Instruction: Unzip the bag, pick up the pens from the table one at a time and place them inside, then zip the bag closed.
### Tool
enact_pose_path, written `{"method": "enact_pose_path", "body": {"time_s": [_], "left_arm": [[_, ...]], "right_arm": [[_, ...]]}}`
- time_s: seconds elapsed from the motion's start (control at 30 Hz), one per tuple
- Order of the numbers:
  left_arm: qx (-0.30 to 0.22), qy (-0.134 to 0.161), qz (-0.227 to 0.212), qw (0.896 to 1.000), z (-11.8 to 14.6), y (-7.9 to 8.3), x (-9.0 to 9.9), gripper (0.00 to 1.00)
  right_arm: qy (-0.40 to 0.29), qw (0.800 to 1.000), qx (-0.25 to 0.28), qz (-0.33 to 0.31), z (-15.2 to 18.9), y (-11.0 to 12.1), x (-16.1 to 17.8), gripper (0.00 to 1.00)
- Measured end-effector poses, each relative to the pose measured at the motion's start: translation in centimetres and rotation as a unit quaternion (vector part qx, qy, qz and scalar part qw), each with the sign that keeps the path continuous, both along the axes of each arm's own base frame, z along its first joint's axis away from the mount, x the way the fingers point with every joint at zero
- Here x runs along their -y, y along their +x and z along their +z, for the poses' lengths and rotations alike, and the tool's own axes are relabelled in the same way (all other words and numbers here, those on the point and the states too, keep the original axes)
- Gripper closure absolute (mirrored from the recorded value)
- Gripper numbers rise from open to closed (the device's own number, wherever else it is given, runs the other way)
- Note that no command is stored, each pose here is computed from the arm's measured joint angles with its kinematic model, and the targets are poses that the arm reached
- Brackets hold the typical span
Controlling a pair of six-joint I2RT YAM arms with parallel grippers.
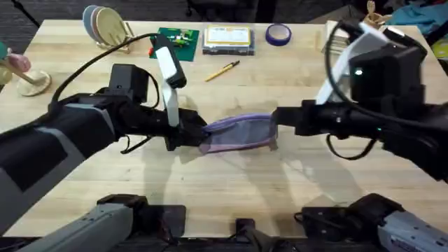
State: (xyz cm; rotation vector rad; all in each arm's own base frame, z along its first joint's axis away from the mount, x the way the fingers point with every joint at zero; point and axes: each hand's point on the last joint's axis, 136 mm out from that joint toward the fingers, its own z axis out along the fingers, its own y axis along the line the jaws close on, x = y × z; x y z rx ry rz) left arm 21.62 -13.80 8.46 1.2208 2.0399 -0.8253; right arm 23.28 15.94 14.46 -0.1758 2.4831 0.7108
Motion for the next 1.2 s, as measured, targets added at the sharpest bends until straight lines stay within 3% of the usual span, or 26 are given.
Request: {"method": "enact_pose_path", "body": {"time_s": [0.33, 0.77, 1.17, 1.2], "left_arm": [[0.000, 0.003, 0.001, 1.000, -0.1, 0.0, -0.1, 0.959], [0.000, 0.002, 0.001, 1.000, -0.1, 0.0, -0.1, 0.958], [-0.002, 0.007, 0.007, 1.000, -0.2, 0.1, -0.4, 0.958], [-0.002, 0.006, 0.006, 1.000, -0.2, 0.1, -0.4, 0.958]], "right_arm": [[0.019, 0.996, 0.028, 0.079, -0.3, 0.1, -6.1, 0.969], [0.071, 0.979, 0.059, 0.180, -1.0, -2.3, -15.4, 0.969], [0.078, 0.978, 0.074, 0.177, -1.0, -2.3, -16.9, 0.965], [0.078, 0.979, 0.071, 0.176, -1.1, -2.3, -16.9, 0.892]]}}
